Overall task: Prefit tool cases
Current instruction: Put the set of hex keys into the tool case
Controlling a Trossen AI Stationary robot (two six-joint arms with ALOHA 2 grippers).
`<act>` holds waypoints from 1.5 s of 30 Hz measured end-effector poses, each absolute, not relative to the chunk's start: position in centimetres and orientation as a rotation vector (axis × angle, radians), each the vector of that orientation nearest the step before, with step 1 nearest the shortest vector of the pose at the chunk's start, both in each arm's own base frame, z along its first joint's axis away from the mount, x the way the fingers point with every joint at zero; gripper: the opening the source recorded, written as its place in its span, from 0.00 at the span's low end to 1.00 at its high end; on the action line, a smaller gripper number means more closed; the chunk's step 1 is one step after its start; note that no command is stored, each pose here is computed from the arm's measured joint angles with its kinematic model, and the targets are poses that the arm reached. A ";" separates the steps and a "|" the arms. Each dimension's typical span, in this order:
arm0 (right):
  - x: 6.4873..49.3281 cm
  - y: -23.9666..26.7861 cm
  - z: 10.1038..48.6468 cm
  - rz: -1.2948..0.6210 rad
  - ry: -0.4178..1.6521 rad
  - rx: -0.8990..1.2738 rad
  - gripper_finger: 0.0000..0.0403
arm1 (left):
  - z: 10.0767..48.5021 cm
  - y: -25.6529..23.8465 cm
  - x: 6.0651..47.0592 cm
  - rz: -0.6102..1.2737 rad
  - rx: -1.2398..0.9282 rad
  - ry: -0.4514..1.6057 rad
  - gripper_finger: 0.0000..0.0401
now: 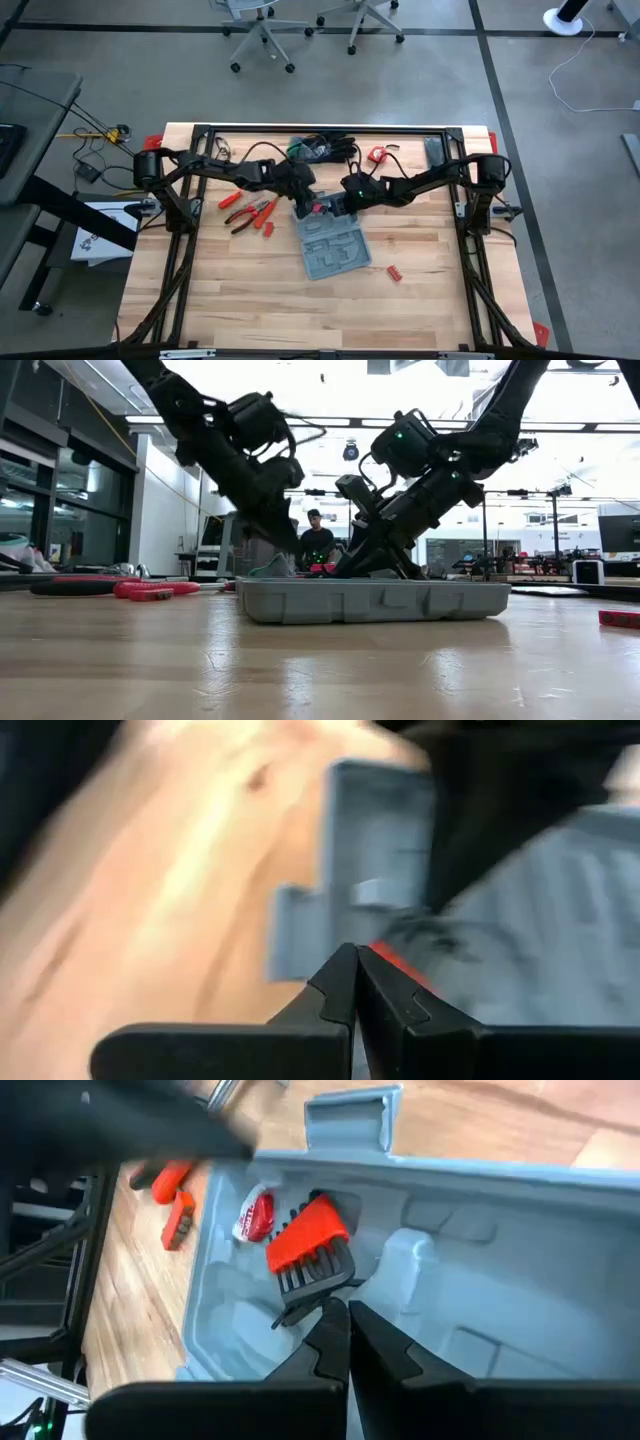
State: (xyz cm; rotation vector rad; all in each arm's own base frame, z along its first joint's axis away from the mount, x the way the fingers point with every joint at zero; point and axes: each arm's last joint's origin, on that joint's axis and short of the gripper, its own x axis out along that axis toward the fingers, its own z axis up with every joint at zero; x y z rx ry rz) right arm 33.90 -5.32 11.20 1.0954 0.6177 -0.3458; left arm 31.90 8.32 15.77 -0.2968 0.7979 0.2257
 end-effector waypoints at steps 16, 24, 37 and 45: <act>33.9 -5.2 11.2 -0.333 0.627 1.100 0.00 | 12.2 10.8 32.8 0.127 -0.393 0.872 0.00; 34.0 -5.1 10.7 -0.310 0.647 1.109 0.00 | 12.9 9.6 34.6 0.077 -0.364 0.854 0.00; 33.2 -3.9 11.1 -0.374 0.726 1.061 0.00 | 15.1 9.8 33.3 0.058 -0.341 0.890 0.00; 32.1 -3.7 12.5 -0.418 0.781 0.982 0.00 | 17.5 8.6 32.1 0.058 -0.358 0.908 0.00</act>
